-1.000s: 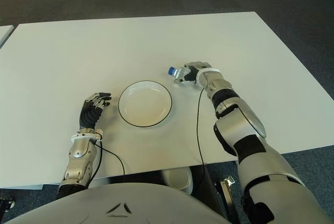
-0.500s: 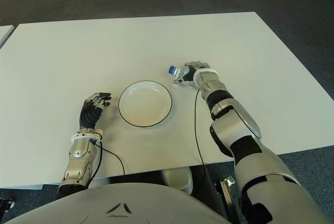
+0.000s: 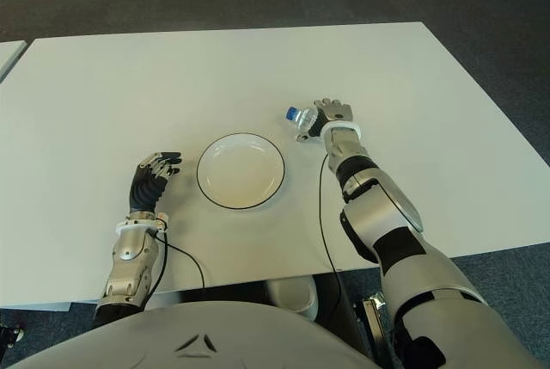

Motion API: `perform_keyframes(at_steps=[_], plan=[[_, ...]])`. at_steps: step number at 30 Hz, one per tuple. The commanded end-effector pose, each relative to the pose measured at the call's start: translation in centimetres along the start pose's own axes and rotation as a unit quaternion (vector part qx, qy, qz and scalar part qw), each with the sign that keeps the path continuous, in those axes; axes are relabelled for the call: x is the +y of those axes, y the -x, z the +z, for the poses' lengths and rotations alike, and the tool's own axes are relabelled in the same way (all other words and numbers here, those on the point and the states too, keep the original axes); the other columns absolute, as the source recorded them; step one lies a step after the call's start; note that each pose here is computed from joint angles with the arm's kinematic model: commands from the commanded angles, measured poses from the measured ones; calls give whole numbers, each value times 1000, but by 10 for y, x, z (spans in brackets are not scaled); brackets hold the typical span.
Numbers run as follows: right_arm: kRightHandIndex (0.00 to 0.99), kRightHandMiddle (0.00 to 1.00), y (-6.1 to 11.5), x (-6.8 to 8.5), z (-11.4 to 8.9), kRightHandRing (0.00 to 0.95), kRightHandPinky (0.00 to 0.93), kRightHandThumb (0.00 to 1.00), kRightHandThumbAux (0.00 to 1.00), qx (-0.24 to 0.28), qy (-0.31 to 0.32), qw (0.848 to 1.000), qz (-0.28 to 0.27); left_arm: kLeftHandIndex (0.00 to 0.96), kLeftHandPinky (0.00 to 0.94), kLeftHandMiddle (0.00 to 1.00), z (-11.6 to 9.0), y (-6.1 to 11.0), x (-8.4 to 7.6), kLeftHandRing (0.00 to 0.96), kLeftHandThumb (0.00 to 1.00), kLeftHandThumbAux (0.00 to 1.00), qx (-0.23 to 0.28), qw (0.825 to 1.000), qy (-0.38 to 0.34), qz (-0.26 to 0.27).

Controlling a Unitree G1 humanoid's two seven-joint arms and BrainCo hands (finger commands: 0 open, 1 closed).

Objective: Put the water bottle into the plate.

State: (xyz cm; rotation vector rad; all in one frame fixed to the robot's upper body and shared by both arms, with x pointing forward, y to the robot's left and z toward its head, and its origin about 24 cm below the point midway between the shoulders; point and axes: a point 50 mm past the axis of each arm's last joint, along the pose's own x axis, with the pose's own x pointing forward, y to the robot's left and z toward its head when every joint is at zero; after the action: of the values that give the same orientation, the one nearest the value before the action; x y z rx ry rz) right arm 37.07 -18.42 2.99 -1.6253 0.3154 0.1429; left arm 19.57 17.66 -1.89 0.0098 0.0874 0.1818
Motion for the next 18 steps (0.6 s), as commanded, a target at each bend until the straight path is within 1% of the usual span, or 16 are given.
perform_keyframes(at_steps=[1, 2, 3, 4, 6, 8, 11, 18], plan=[[119, 251, 5, 18, -3, 274, 360, 637, 565, 16, 2, 1000, 19, 412, 373, 347, 3, 2, 1, 345, 704, 721, -2, 1000, 5, -2], [129, 269, 5, 18, -3, 294, 376, 640, 566, 16, 0, 1000, 16, 412, 374, 348, 3, 2, 1, 346, 704, 721, -3, 1000, 5, -2], [185, 340, 5, 18, -3, 369, 435, 652, 574, 16, -1, 1000, 14, 412, 376, 350, 3, 2, 1, 348, 704, 721, -3, 1000, 6, -2], [221, 385, 5, 18, -3, 418, 474, 662, 578, 16, -3, 1000, 11, 412, 377, 351, 4, 2, 1, 350, 705, 721, -4, 1000, 6, -2], [282, 452, 5, 18, -3, 488, 528, 674, 587, 15, -7, 1000, 7, 412, 378, 353, 4, 3, 1, 352, 705, 721, -4, 1000, 6, -2], [326, 490, 5, 18, -3, 524, 552, 752, 635, 16, -15, 1000, 3, 412, 377, 355, 5, 3, 1, 354, 704, 721, -5, 1000, 5, -2], [365, 531, 5, 17, -3, 588, 623, 814, 671, 17, -25, 1000, -2, 411, 374, 355, 6, 4, 2, 355, 704, 722, -6, 1000, 4, -3], [391, 551, 4, 14, -2, 654, 707, 836, 682, 14, -34, 999, -13, 412, 371, 349, 7, 5, 2, 352, 703, 722, -6, 1000, 4, -1]])
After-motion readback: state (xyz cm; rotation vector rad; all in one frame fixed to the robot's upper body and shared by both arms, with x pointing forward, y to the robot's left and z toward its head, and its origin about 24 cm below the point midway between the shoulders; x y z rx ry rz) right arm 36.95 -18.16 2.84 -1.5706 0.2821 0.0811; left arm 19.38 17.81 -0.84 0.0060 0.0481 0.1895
